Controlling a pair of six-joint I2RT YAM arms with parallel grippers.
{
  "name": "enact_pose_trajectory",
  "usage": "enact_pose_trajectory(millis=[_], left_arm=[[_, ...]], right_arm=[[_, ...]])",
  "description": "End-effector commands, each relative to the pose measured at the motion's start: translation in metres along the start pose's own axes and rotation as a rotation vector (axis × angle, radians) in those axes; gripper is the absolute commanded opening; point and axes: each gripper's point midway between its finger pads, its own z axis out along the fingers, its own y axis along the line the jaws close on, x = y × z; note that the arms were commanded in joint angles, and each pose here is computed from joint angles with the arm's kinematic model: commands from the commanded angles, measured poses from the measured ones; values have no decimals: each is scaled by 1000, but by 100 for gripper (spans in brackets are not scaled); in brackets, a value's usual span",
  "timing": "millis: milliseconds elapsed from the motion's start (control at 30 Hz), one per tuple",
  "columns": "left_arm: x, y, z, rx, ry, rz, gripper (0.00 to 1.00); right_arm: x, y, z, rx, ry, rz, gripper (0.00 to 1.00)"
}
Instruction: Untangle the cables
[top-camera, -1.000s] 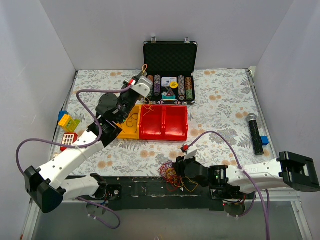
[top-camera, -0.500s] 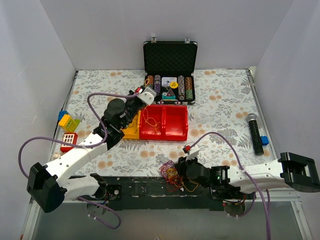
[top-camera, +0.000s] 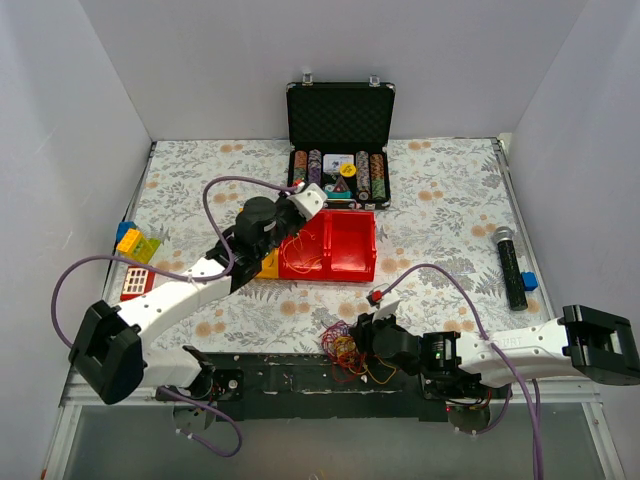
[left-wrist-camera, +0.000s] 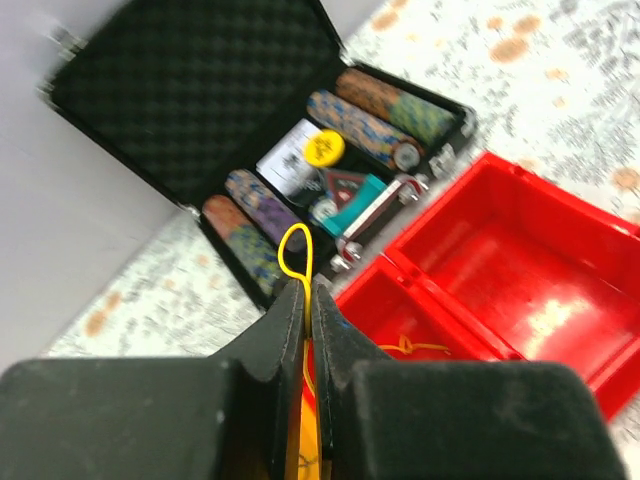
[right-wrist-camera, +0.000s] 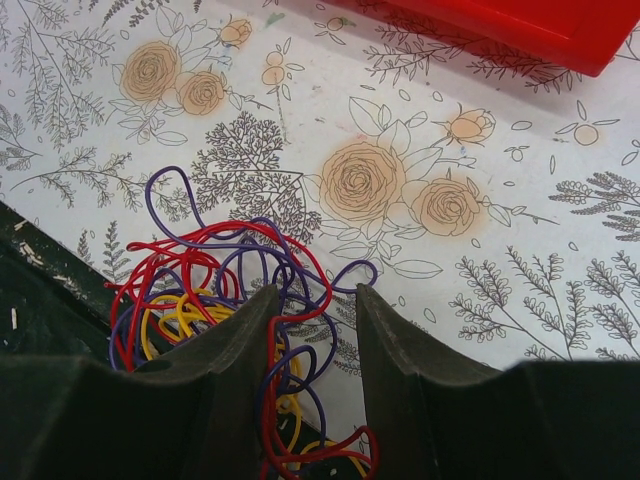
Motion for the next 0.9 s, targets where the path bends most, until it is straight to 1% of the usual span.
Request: enact_pose_trajectory(millis=[0,67,200,333,400,500,667,767,867], left_arm=[[11,-18,5,70,54,-112,0],[20,-23,7,79,70,-105,0],[50,-34,13,92,130,-52,0],[65,-31,29,60,171,-16,0],[56,-25,38,34,142,-4,0],[30,-15,48,19,73,-9,0],[4,-11,58,45,40,-16,0],[7,-13,60,58,35,17,0],[14,-9,63,30,9,62,0]], right_arm=[[-14,1,-2,12,-49,33,44],[-15,0,-3,10,-53,35,44],[-19,-1,-6,8,-66,44,44],[-19,-3,-7,12,-71,50,44],[-19,-3,-7,10,-71,56,44],[-17,-4,-8,9,-67,63,44],[-17,-3,-7,5,-65,67,44],[-16,-2,-6,6,-64,63,44],[-17,0,-5,2,-63,62,44]])
